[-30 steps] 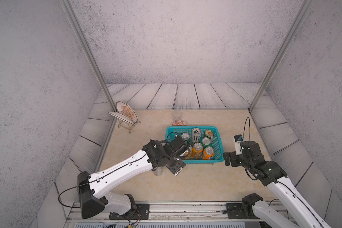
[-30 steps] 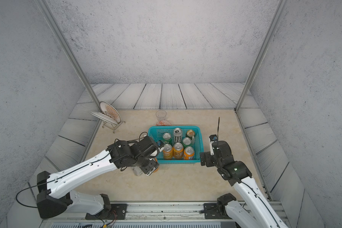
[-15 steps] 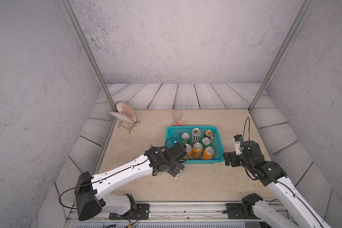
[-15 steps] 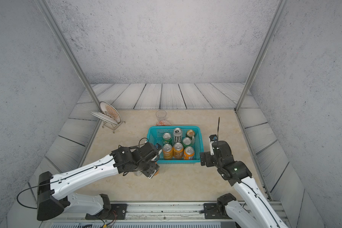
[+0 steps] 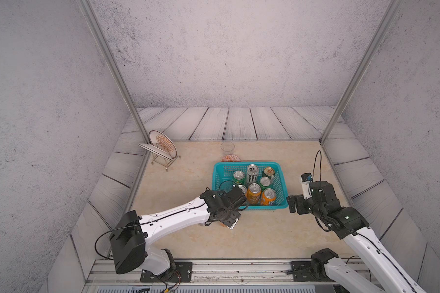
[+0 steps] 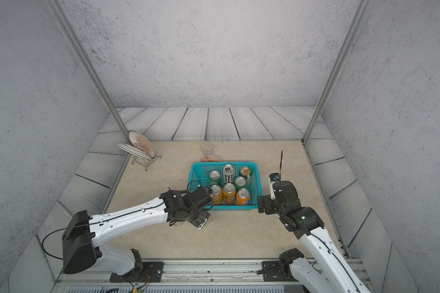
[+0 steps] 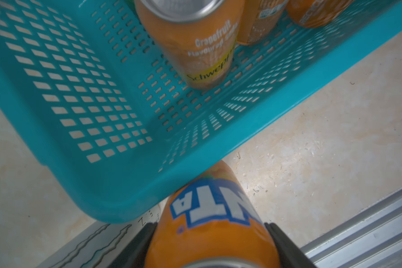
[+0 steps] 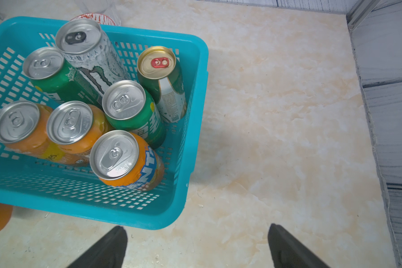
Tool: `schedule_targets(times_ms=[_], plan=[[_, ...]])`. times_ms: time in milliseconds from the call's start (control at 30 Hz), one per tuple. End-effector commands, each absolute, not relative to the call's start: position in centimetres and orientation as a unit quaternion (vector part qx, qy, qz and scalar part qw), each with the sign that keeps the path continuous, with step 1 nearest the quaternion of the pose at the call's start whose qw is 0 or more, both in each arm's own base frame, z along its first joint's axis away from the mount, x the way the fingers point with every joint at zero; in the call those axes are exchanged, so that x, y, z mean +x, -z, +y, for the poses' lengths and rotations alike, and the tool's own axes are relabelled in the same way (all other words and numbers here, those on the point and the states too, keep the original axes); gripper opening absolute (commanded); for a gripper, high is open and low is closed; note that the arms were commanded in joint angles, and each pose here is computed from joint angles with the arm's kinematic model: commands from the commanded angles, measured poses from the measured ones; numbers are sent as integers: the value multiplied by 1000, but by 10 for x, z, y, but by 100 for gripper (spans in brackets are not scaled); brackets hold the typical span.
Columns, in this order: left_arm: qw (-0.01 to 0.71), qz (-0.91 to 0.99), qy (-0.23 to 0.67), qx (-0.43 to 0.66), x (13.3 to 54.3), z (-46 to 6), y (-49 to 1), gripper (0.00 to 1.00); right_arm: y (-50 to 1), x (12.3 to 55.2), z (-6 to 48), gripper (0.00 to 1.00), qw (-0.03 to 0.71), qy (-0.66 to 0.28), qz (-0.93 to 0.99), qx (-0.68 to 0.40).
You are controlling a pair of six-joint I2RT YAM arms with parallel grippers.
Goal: Take out the drinks from the basket
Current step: Place the drink at the center of the board.
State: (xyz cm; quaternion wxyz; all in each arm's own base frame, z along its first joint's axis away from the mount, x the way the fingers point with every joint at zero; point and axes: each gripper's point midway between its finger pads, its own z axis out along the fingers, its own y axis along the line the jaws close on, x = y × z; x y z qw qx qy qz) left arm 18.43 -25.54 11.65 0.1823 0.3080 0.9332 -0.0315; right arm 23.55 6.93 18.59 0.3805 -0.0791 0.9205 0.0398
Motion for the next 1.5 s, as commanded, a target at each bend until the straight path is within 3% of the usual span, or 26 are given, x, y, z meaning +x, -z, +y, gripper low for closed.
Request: schedule_targets(times_ms=[0, 800, 1467], plan=[[217, 932, 33, 289, 195, -258, -117, 71, -191, 237, 67, 99, 390, -36, 917, -73], [216, 937, 39, 273, 195, -259, -101, 82, -198, 236, 65, 99, 396, -32, 915, -78], [277, 907, 90, 303, 196, -264, -192, 98, -208, 238, 64, 99, 406, -23, 909, -88]])
